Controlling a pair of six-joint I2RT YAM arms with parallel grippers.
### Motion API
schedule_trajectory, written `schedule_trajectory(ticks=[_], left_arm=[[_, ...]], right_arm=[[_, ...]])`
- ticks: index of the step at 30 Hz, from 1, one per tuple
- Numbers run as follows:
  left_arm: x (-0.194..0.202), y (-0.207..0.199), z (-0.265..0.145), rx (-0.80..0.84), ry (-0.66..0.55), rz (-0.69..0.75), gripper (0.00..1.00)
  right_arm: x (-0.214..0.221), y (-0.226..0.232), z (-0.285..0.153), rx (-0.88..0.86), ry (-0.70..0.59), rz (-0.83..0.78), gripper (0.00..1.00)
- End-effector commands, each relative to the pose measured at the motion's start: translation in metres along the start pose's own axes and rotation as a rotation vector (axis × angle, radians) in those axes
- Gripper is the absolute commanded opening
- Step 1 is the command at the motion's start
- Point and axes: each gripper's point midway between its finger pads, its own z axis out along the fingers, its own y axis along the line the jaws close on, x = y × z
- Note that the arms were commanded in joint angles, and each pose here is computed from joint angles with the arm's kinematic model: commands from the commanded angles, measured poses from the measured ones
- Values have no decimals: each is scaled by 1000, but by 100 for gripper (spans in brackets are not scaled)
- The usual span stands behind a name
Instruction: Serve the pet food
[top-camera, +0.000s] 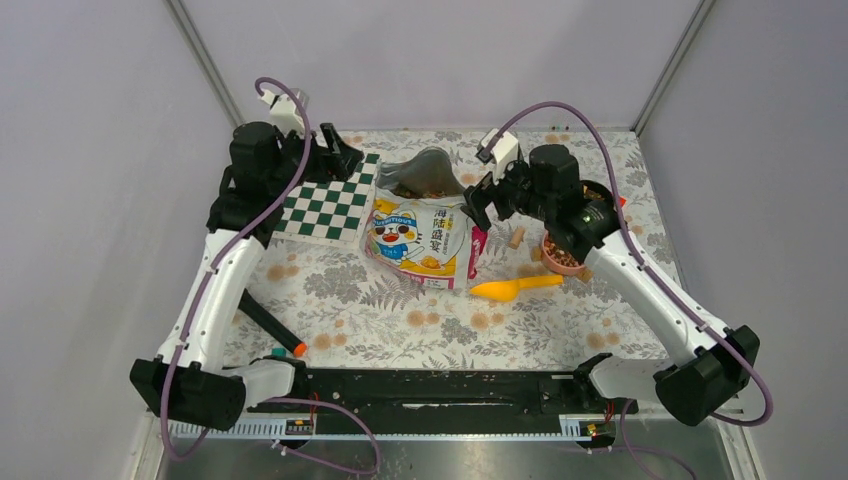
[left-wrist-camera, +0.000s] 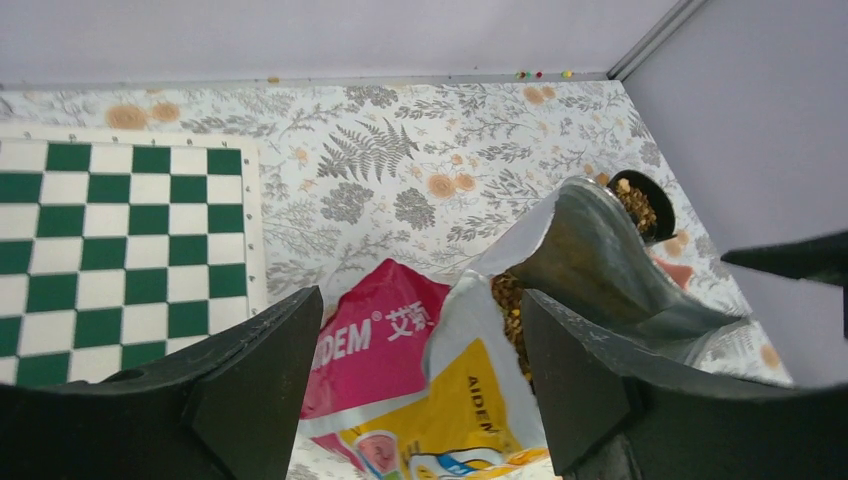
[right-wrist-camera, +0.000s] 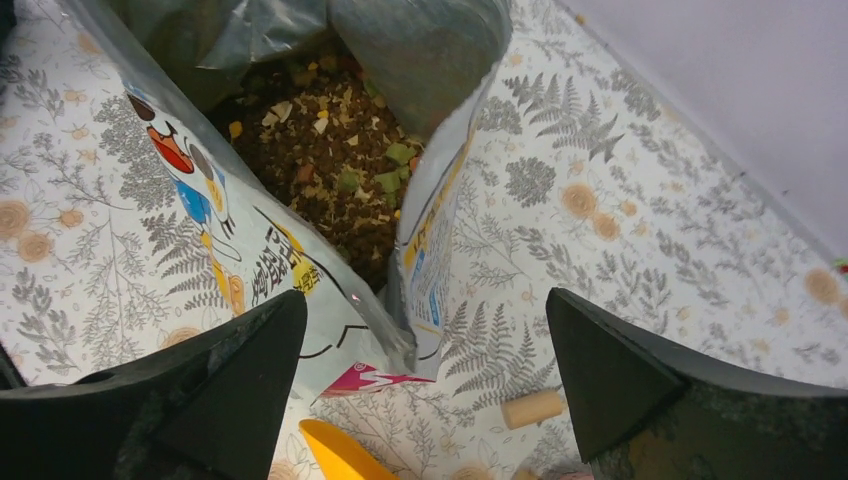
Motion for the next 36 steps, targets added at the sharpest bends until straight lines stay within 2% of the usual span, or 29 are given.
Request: schedule_trajectory(ticks=[1,5,7,10,13,15,18,19,20,22,25,28,36], left_arm=[[-8,-21,-19,180,-45,182,75],[-5,-25,-27,281,-61,287,76],[-5,-22,-30,309,-85,333,76],[-5,-16,-32,356,-122,403,76],[3,-18,-35,471,-120,454,76],[10,-15,-34,527,-102,477,77],[19,-14,-30,604,-77,490,77],[20,-14,-28,624,-72,487,77],[23,-12,-23,647,-61,472,78],[26,-16,-21,709,-49,456,79],[25,-8,-4,698,-41,397,81],[28,1,13,666,-48,388,81],[53,-26,40,770,-28,410,82]], right_arm=[[-11,-4,-2,-53,-27,101,98],[-9,4,5,-145,-27,128,91],[-9,9,6,-191,-20,148,81],[-7,9,11,-232,-1,190,60],[-6,7,16,-247,23,212,33],[-5,7,18,-252,39,219,23],[-5,8,18,-262,42,210,16],[-7,9,17,-269,38,204,15],[-8,9,16,-272,36,198,19],[-8,11,14,-281,34,192,43],[-3,14,15,-297,45,197,58],[4,16,20,-310,54,212,60],[22,7,37,-240,35,241,57]])
